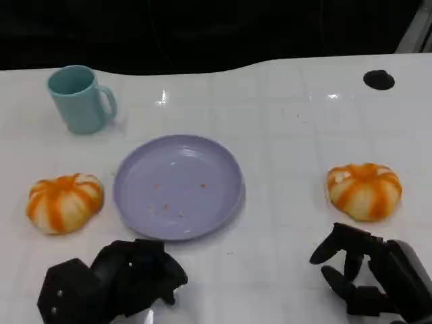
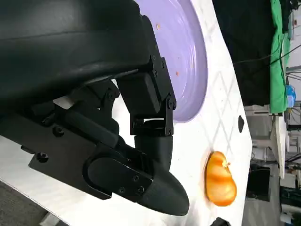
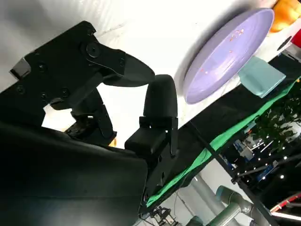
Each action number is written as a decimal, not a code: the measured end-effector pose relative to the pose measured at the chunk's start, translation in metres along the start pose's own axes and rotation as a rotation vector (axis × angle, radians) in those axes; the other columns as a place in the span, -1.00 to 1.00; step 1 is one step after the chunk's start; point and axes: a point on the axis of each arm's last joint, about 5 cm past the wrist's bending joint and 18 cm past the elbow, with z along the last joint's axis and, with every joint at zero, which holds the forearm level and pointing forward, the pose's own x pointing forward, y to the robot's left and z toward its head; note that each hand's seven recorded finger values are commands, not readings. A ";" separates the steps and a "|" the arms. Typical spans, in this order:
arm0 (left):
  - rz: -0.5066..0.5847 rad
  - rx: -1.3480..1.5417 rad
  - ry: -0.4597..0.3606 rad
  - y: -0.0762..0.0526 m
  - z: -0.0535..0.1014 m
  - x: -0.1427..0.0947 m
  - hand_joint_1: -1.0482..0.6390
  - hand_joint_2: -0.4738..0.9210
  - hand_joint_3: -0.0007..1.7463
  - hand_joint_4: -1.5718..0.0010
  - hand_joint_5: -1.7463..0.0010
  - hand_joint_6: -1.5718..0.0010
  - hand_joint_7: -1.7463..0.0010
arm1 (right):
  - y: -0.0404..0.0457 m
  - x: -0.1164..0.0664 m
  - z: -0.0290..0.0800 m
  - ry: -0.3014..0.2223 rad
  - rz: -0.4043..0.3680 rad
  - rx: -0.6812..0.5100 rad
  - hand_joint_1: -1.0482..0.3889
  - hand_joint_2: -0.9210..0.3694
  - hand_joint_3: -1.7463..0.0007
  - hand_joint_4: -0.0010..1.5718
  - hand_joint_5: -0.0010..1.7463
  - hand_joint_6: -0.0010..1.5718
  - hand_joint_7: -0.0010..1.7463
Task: Grasp the bread from the table and place it into the plate.
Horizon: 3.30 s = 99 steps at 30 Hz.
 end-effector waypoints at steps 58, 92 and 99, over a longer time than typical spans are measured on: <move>0.006 -0.002 -0.004 0.000 0.001 -0.004 -1.00 0.91 -0.99 -0.10 -0.74 -0.64 0.10 | -0.0508 0.078 0.020 0.205 0.228 -0.715 -0.13 -0.83 1.00 -0.86 -0.72 -0.58 -0.97; 0.011 -0.004 -0.002 -0.001 0.000 -0.007 -1.00 0.90 -1.00 -0.11 -0.74 -0.63 0.09 | -0.0434 0.090 -0.012 0.221 0.121 -0.666 0.41 -0.96 0.92 0.10 1.00 -0.05 0.73; 0.010 -0.005 0.000 -0.001 0.000 -0.007 -1.00 0.90 -1.00 -0.10 -0.74 -0.63 0.09 | -0.0378 0.085 -0.017 0.189 0.033 -0.650 0.47 -0.88 0.93 0.09 1.00 -0.13 0.92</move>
